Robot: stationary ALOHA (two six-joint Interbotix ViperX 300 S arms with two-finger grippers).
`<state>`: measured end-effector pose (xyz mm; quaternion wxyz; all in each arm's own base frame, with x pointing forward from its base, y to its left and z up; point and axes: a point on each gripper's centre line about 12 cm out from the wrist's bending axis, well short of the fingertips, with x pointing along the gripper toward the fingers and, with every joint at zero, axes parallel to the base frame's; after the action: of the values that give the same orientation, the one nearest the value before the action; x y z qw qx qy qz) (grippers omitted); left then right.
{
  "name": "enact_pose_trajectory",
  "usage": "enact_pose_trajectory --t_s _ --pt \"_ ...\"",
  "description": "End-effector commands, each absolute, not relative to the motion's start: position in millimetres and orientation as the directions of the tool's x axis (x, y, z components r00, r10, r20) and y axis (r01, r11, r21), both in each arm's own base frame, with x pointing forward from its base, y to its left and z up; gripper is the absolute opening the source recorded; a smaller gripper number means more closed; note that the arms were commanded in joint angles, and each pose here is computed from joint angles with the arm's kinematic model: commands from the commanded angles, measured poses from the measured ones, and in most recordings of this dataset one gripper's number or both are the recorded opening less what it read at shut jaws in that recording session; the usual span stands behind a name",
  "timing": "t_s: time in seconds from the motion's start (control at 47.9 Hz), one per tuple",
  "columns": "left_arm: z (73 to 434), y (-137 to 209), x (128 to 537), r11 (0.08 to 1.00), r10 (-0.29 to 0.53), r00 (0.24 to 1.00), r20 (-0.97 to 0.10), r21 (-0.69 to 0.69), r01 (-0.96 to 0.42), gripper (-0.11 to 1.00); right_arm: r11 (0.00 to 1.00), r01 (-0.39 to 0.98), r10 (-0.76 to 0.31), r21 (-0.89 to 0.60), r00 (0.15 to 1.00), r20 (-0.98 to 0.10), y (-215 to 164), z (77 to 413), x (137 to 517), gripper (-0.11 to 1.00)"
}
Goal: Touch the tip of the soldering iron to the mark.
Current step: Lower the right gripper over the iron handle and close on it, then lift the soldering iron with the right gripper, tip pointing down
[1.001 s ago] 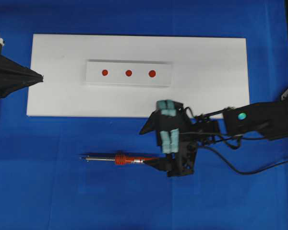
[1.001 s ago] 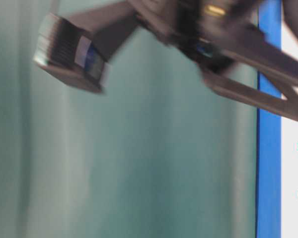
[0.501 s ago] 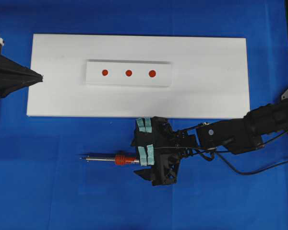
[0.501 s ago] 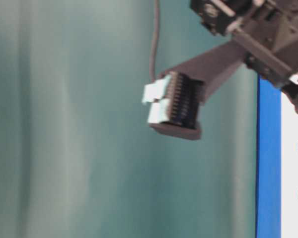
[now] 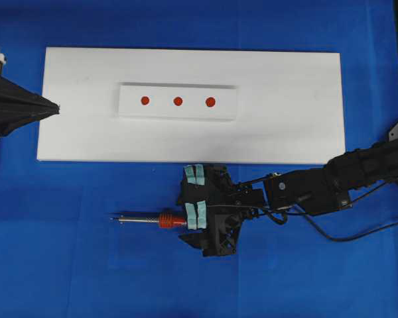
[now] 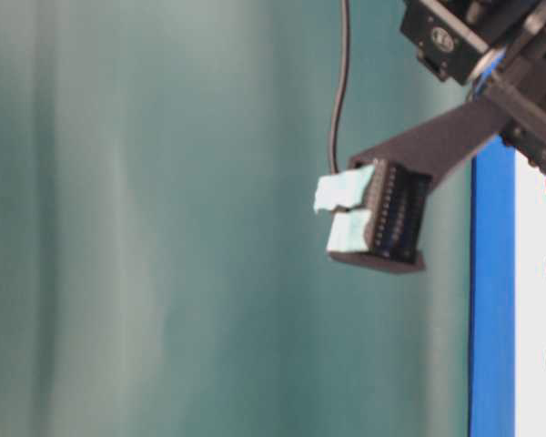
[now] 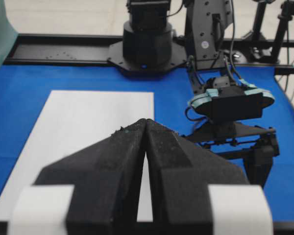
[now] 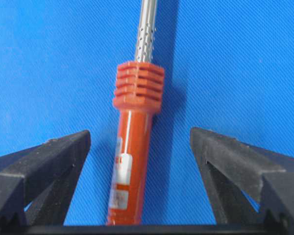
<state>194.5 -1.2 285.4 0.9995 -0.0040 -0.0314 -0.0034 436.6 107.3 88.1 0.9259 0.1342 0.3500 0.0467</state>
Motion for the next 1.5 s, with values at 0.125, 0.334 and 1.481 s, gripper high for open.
enact_pose_trajectory --t_s 0.125,0.334,1.481 --pt "289.7 -1.6 195.4 1.000 -0.008 0.997 0.078 -0.008 0.009 0.00 0.957 -0.004 0.187 0.289 0.772 -0.608 109.9 96.9 444.1 0.52" --pt "290.0 -1.6 195.1 1.000 -0.009 0.997 0.080 -0.006 0.009 0.00 0.958 -0.001 0.185 0.288 0.769 -0.612 108.7 94.9 442.4 0.06" --pt "288.7 -1.5 194.4 1.000 -0.008 0.997 0.078 -0.012 0.009 0.00 0.979 -0.015 0.140 0.203 0.773 -0.619 81.0 277.9 389.0 0.06"
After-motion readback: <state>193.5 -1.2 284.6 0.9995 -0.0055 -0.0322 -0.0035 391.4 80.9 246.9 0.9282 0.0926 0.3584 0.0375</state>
